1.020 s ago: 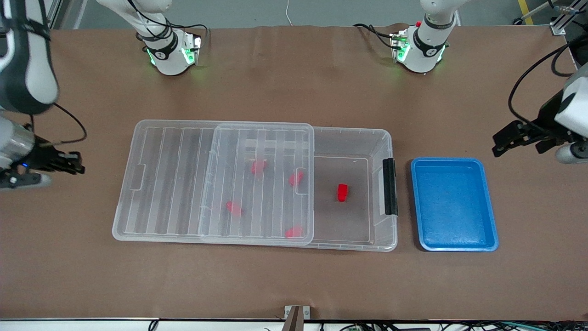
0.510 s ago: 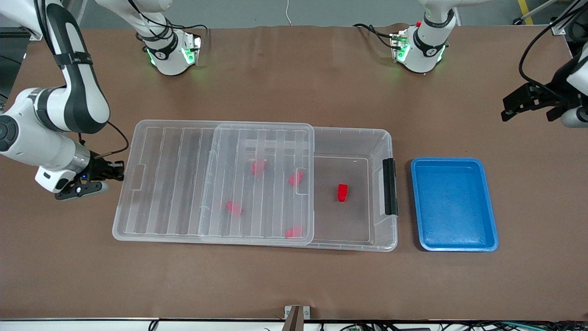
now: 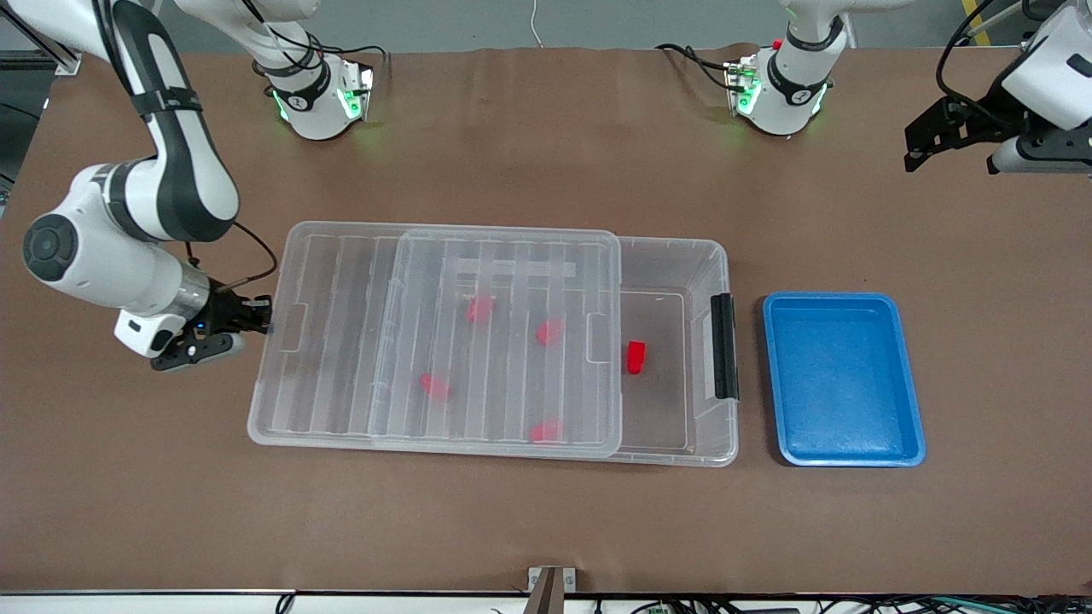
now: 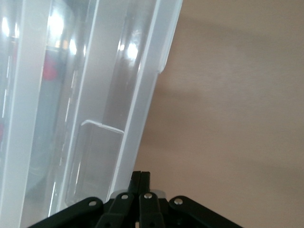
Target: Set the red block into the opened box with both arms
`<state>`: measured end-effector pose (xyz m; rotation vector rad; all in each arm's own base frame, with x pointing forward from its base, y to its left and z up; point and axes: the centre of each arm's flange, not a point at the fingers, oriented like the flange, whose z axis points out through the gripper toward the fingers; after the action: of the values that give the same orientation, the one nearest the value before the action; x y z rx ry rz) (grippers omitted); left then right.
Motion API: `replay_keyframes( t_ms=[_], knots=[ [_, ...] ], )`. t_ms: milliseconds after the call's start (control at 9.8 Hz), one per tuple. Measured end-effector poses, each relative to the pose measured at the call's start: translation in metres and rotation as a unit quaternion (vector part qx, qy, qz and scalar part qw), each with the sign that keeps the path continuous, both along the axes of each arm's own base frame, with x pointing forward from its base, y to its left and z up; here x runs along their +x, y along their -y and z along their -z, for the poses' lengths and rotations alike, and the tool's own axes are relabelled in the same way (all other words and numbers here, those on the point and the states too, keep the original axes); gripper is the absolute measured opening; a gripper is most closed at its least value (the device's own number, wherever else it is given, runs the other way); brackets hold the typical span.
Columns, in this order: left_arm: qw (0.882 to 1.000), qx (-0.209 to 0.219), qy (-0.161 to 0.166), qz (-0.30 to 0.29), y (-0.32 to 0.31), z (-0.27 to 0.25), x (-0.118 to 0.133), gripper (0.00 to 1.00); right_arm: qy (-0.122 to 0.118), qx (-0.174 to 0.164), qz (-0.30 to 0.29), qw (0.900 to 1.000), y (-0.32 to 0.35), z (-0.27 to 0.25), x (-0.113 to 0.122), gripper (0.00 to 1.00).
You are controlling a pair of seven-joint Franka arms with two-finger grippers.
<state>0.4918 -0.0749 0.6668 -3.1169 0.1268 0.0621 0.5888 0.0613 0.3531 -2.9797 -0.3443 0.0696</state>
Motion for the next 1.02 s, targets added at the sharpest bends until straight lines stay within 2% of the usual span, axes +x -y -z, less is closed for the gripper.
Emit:
replay_keyframes(
  t_ms=[408,816,918,1020],
  knots=[
    [1.000,0.000,-0.003,0.004,-0.002,0.004,0.000,1.00,0.000,-0.002,0.015,1.000,-0.088,0.000,-0.009,0.01],
    [1.000,-0.001,-0.006,0.010,-0.008,0.007,0.001,1.00,0.001,-0.002,0.021,1.000,-0.101,0.005,-0.006,0.03],
    [1.000,-0.001,-0.006,0.010,-0.008,0.007,0.001,1.00,-0.004,-0.007,0.029,1.000,-0.091,0.001,-0.003,0.14],
    [1.000,-0.001,-0.006,0.010,-0.008,0.007,0.001,1.00,-0.006,-0.012,0.050,0.999,-0.061,-0.017,0.005,0.31]
  ],
)
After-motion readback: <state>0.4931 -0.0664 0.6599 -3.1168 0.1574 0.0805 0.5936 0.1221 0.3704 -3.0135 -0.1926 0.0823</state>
